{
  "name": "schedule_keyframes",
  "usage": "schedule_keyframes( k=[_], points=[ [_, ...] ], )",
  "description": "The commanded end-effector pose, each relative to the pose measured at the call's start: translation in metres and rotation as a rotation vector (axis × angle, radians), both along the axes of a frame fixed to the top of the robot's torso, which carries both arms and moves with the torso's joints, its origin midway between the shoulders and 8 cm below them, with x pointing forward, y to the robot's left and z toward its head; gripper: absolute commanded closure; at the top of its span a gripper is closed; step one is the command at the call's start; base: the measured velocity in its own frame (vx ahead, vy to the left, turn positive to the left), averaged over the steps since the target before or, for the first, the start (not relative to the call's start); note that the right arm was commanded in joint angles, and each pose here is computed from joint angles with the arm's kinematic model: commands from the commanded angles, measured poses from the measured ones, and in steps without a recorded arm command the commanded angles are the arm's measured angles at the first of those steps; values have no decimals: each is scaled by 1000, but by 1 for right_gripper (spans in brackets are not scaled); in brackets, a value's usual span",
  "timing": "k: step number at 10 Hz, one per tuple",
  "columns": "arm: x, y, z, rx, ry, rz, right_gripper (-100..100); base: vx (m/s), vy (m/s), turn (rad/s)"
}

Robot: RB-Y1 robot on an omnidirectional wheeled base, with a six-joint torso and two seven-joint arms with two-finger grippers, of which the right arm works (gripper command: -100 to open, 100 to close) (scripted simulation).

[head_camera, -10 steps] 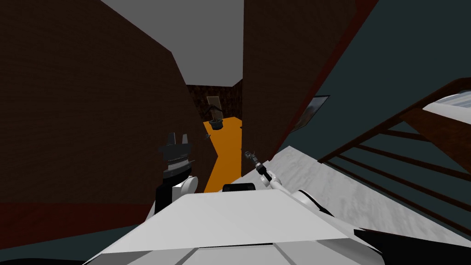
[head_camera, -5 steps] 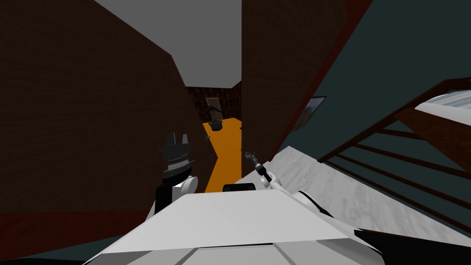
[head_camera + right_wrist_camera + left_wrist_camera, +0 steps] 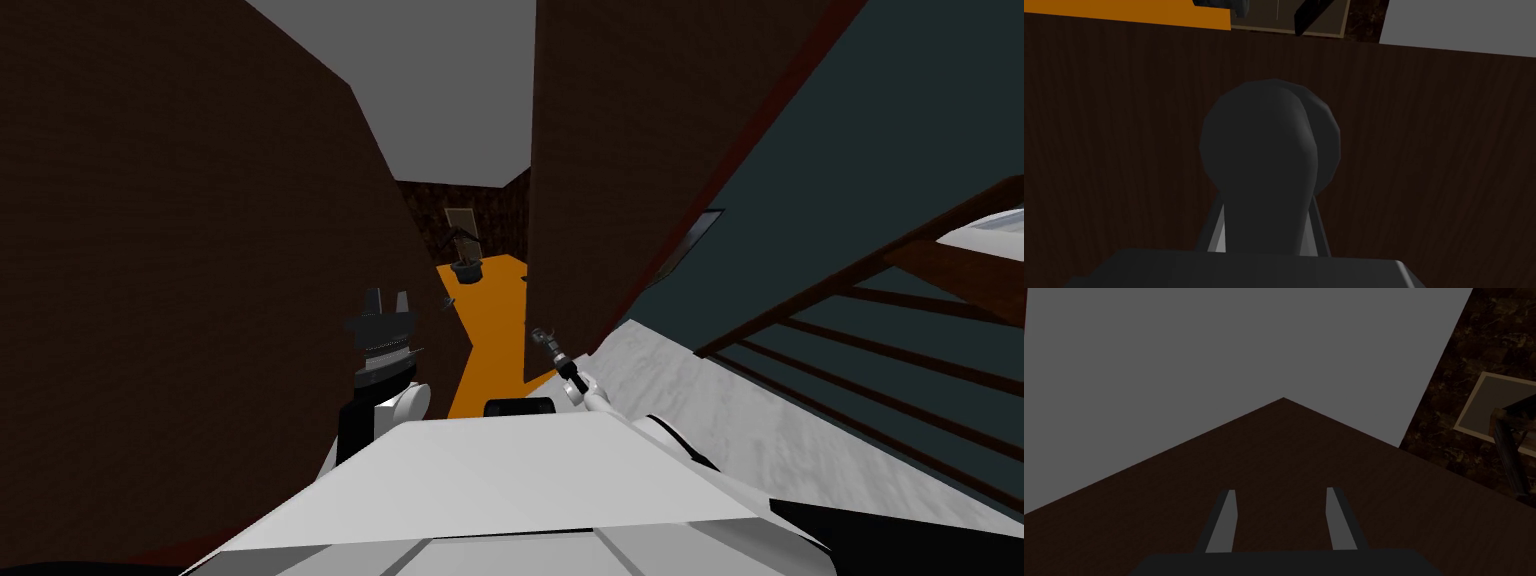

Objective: Push the door open

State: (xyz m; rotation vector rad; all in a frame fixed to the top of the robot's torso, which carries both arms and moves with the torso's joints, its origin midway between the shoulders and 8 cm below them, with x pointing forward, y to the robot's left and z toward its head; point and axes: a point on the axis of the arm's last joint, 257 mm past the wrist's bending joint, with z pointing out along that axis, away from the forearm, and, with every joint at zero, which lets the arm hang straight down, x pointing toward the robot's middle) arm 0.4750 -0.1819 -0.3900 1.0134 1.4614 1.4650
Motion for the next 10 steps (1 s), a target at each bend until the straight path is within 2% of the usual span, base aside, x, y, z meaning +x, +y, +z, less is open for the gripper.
schedule_keyframes(
  k=[1,5,6,10],
  points=[
    [6,-11,4,-6,-13,-31,100,107,39,-63],
    [13,-17,5,-11,-18,-86,100,171,93,-101],
    [13,-17,5,-11,-18,-86,100,124,91,-46],
    [19,-23,4,-14,-17,-151,100,147,102,-97]
  ],
)
